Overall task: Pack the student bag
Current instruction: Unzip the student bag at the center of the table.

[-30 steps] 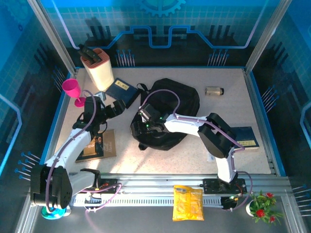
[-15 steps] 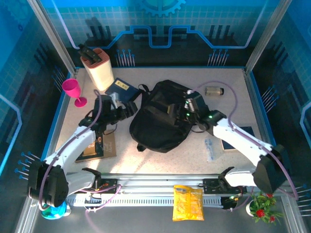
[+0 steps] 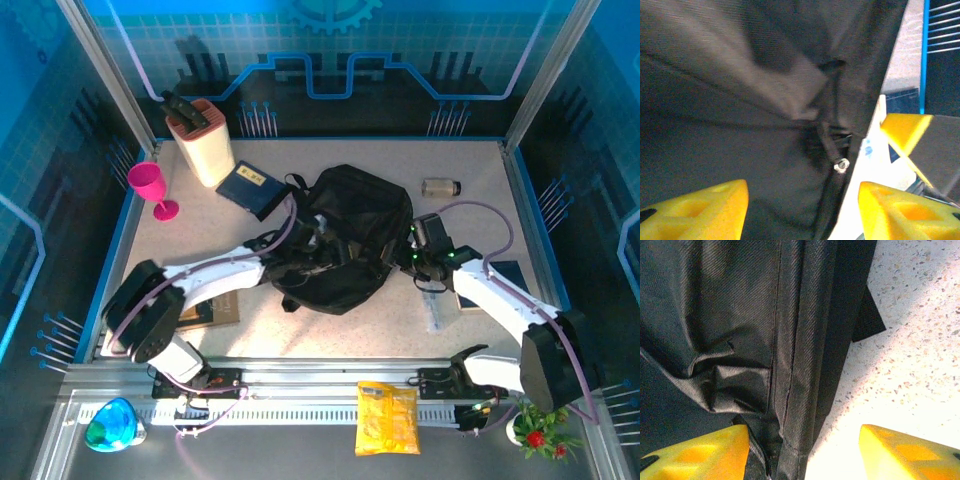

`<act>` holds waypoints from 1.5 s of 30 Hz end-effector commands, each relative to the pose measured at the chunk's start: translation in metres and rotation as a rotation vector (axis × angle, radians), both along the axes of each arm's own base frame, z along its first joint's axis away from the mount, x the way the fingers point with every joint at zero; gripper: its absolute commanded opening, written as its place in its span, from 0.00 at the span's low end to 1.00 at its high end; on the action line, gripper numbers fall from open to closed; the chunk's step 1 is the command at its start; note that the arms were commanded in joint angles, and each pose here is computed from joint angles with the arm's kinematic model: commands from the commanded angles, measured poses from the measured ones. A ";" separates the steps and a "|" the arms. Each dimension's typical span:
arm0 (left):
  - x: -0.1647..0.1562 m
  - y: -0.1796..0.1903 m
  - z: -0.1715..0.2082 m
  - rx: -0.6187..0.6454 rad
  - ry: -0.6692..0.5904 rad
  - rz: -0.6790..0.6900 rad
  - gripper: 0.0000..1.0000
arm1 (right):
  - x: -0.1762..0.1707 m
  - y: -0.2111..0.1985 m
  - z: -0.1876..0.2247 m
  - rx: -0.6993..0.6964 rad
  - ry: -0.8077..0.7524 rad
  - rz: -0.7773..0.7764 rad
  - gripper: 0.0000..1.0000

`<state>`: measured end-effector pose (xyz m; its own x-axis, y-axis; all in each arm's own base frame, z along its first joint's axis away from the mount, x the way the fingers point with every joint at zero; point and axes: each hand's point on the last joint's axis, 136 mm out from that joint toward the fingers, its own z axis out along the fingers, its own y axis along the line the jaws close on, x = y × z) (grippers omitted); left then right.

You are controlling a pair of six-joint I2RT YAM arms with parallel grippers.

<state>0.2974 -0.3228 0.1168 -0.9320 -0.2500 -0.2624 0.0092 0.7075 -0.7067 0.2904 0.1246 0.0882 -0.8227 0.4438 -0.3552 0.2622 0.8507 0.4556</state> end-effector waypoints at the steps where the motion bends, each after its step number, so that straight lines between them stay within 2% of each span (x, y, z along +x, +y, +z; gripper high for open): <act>1: 0.006 -0.034 0.006 -0.040 0.006 -0.018 0.55 | 0.007 0.000 -0.007 0.061 0.006 -0.020 0.57; 4: 0.006 -0.054 -0.007 -0.035 0.045 -0.034 0.49 | 0.013 0.000 -0.012 0.098 0.011 -0.020 0.50; 9: 0.004 -0.070 -0.025 0.008 0.105 -0.038 0.40 | 0.016 0.001 -0.018 0.114 0.030 -0.013 0.48; 15: 0.007 -0.067 -0.040 0.099 0.123 0.010 0.39 | 0.015 0.000 -0.024 0.113 0.048 -0.012 0.47; 20: 0.012 -0.070 -0.051 0.116 0.138 0.030 0.39 | 0.014 0.000 -0.026 0.114 0.054 -0.016 0.47; 32: 0.029 -0.083 -0.041 0.088 0.083 0.039 0.23 | 0.011 0.000 -0.029 0.118 0.065 -0.015 0.36; 45: 0.031 -0.090 -0.056 0.146 0.079 0.013 0.24 | 0.008 0.001 -0.041 0.130 0.101 -0.036 0.35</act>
